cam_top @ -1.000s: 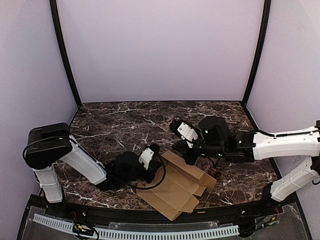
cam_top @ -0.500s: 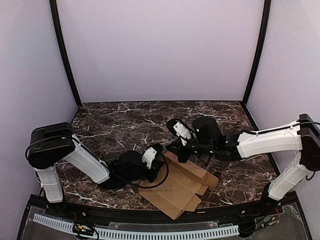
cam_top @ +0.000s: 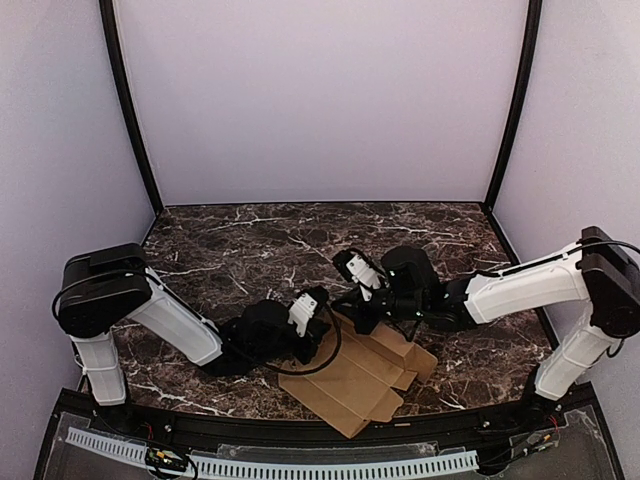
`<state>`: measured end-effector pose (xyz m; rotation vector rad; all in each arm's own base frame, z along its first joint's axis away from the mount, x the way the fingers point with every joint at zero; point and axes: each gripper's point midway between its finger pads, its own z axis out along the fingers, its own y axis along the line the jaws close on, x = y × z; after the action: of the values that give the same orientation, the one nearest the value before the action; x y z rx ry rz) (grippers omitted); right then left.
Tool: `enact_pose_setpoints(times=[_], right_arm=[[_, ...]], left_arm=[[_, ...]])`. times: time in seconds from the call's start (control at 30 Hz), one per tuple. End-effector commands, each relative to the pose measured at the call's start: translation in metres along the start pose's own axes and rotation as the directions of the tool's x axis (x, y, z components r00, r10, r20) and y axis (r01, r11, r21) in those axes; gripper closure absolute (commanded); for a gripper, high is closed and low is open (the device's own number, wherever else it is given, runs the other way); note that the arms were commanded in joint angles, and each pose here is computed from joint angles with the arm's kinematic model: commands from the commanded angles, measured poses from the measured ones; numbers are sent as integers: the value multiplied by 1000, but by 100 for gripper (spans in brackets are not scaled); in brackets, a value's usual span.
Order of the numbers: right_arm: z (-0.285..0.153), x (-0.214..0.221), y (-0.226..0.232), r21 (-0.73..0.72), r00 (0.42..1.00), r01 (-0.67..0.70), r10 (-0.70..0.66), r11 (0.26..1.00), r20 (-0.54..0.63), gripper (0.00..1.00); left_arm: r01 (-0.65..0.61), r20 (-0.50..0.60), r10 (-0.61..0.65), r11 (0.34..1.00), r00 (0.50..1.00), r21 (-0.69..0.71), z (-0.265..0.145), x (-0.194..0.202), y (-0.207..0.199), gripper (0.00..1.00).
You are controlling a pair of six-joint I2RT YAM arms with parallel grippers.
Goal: Fold the paper box
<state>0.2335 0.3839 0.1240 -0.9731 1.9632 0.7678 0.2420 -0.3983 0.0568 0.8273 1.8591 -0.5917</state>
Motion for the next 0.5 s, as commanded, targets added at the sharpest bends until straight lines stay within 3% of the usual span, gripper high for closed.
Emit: enact_pose_setpoints(times=[0.0, 0.13, 0.27, 0.47], right_arm=[[7, 18, -1, -15, 999, -29, 28, 999, -25, 100], [9, 25, -1, -20, 999, -36, 35, 999, -36, 100], [9, 25, 0, -27, 999, -39, 38, 999, -39, 100], [10, 30, 3, -43, 997, -53, 51, 998, -52, 100]], left_arm=[[-16, -61, 16, 1000, 998, -1, 5, 16, 0, 99], [-11, -73, 10, 1000, 997, -8, 8, 18, 1, 97], [-8, -85, 9, 1000, 996, 7, 13, 20, -3, 84], [-8, -74, 7, 1000, 997, -7, 20, 14, -2, 76]])
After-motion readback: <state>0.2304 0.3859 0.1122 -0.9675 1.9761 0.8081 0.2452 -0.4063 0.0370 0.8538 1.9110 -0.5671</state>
